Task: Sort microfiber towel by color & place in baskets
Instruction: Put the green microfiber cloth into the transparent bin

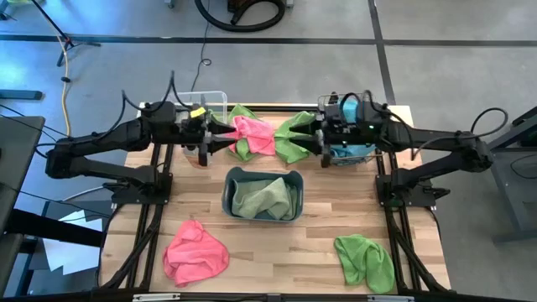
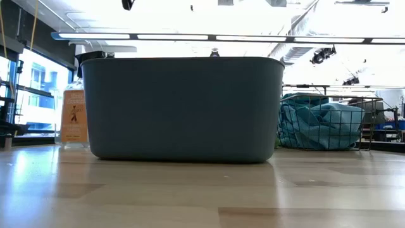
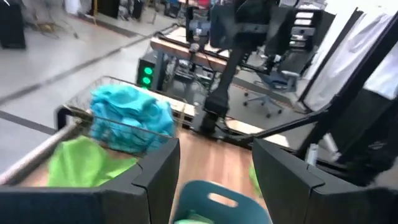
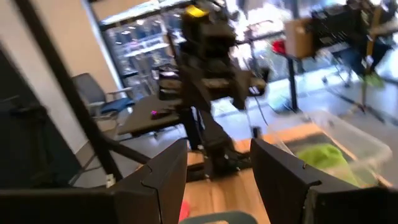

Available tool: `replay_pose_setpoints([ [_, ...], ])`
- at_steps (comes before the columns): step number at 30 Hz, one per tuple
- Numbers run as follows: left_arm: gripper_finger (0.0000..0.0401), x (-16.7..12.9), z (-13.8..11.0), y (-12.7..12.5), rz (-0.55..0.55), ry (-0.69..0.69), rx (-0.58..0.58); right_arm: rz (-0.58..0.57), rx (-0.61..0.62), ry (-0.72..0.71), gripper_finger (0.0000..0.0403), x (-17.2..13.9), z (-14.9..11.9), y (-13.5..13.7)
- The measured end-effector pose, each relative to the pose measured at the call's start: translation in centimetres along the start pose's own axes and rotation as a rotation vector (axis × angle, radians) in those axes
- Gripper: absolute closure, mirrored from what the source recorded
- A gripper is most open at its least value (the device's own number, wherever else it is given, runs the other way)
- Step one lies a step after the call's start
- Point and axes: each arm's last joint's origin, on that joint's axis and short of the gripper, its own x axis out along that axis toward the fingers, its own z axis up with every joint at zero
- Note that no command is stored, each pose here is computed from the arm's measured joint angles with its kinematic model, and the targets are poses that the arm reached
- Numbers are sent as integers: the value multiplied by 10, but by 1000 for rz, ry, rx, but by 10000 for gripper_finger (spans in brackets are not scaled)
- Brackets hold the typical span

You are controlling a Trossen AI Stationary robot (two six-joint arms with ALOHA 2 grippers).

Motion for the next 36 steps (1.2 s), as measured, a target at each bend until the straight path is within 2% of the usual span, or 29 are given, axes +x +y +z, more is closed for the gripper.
replay_pose_setpoints([
  [4, 211, 10, -5, -8, -9, 20, -14, 50, -71, -18, 229, -7, 3, 12],
  [8, 211, 15, -8, -16, -3, 21, 0, 63, -78, -26, 229, -8, 4, 15],
  [14, 211, 14, -7, -26, -44, -11, 103, 61, -65, -19, 229, -8, 3, 15],
  [18, 211, 5, -4, -31, -71, -33, 117, 69, -69, -61, 229, -8, 7, 16],
  [24, 211, -16, -6, -39, -117, 3, 157, 82, -29, -114, 229, -8, 12, 17],
  [30, 211, -31, -5, -39, -100, -8, 170, 81, -28, -110, 229, -7, 12, 17],
  [36, 211, -30, -10, -38, -82, 45, 177, 77, -27, -98, 229, -7, 11, 16],
])
